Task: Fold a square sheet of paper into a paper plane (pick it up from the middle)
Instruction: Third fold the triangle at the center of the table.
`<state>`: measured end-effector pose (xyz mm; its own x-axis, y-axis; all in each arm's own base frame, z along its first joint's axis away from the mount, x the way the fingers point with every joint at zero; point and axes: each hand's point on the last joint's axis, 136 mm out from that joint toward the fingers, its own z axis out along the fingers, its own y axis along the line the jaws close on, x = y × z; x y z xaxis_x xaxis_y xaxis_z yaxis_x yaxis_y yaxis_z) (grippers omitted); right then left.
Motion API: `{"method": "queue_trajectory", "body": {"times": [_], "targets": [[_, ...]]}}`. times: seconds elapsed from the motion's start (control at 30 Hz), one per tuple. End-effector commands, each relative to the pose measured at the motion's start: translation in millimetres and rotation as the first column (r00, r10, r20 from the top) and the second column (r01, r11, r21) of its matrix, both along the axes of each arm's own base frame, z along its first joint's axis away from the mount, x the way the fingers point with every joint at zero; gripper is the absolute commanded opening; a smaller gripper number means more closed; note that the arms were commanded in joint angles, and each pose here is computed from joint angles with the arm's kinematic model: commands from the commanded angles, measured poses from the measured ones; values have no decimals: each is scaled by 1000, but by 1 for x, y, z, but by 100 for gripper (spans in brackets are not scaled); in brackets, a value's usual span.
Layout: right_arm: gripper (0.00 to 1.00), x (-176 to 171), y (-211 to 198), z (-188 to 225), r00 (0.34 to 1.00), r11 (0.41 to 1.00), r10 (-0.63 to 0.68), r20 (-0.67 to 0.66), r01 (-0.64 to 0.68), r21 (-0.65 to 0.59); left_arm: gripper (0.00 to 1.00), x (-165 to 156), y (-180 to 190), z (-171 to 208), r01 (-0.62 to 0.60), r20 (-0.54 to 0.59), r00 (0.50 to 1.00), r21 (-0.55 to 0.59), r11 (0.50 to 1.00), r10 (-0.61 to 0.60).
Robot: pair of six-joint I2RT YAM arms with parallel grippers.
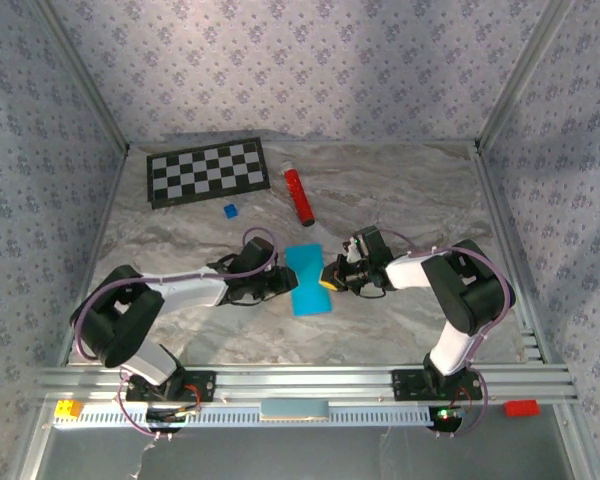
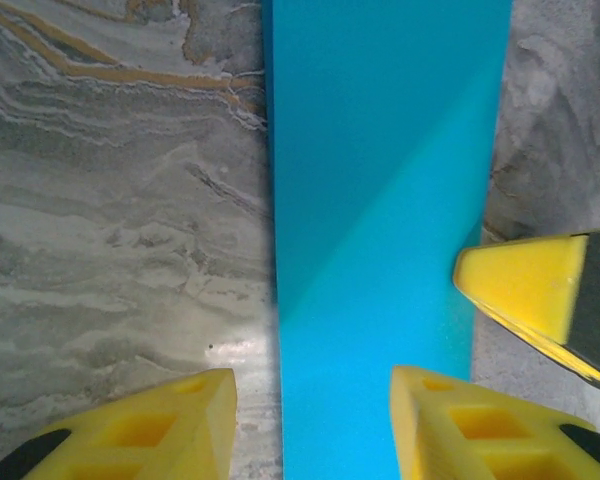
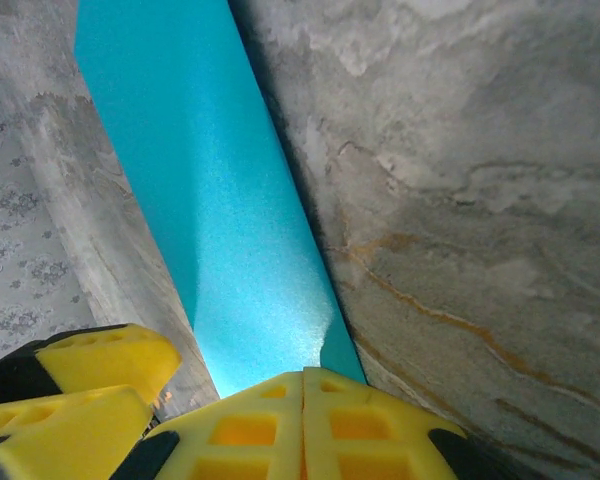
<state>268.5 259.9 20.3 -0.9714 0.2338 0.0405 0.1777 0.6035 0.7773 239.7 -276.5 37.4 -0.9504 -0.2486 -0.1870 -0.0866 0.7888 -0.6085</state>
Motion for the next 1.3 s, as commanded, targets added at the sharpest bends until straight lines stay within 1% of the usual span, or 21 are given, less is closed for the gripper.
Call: {"method": "queue_trajectory", "body": {"times": [0.0, 0.27, 0.37, 0.47, 0.57, 0.63, 0.73, 0.83, 0.93, 1.03, 1.13, 1.27], "targets": [[8, -16, -15, -35, 994, 994, -31, -108, 20, -106, 43, 9, -11, 4, 13, 7, 1000, -35, 999, -13], [8, -19, -21, -39, 993, 988, -31, -115, 13, -153, 37, 12, -23, -2, 35, -11, 999, -65, 997, -36], [6, -19, -23, -39, 994, 987, -26, -111, 8, -162, 33, 14, -24, -1, 29, -9, 1000, -74, 997, -30], [5, -19, -23, -37, 994, 986, -24, -104, 7, -166, 32, 15, -24, 1, 24, 1, 1000, -80, 997, -24], [4, -18, -22, -36, 995, 987, -24, -99, 8, -161, 30, 17, -22, 4, 8, 7, 1000, -74, 997, -7], [3, -19, -22, -35, 995, 988, -25, -98, 10, -154, 30, 18, -21, 7, 2, 21, 1000, -80, 997, 0], [3, -17, -20, -31, 996, 991, -33, -87, 21, -129, 29, 20, -15, 11, -23, 37, 999, -58, 998, 25], [4, -13, -17, -24, 997, 995, -31, -69, 24, -96, 32, 23, -7, 20, -54, 72, 996, -56, 997, 58], [7, -9, -13, -13, 999, 998, -21, -36, 18, -66, 33, 25, 0, 18, -73, 72, 994, -37, 997, 76], [10, -5, -9, 2, 1000, 999, -5, 7, 5, -40, 33, 27, -1, 17, -71, 68, 995, -48, 996, 74], [12, -3, -9, 15, 999, 999, 10, 49, -8, -47, 33, 28, -4, 17, -63, 61, 996, -53, 997, 66], [13, -10, -14, 23, 996, 996, 48, 69, -43, -75, 33, 25, -7, 14, -51, 45, 998, -68, 996, 54]]}}
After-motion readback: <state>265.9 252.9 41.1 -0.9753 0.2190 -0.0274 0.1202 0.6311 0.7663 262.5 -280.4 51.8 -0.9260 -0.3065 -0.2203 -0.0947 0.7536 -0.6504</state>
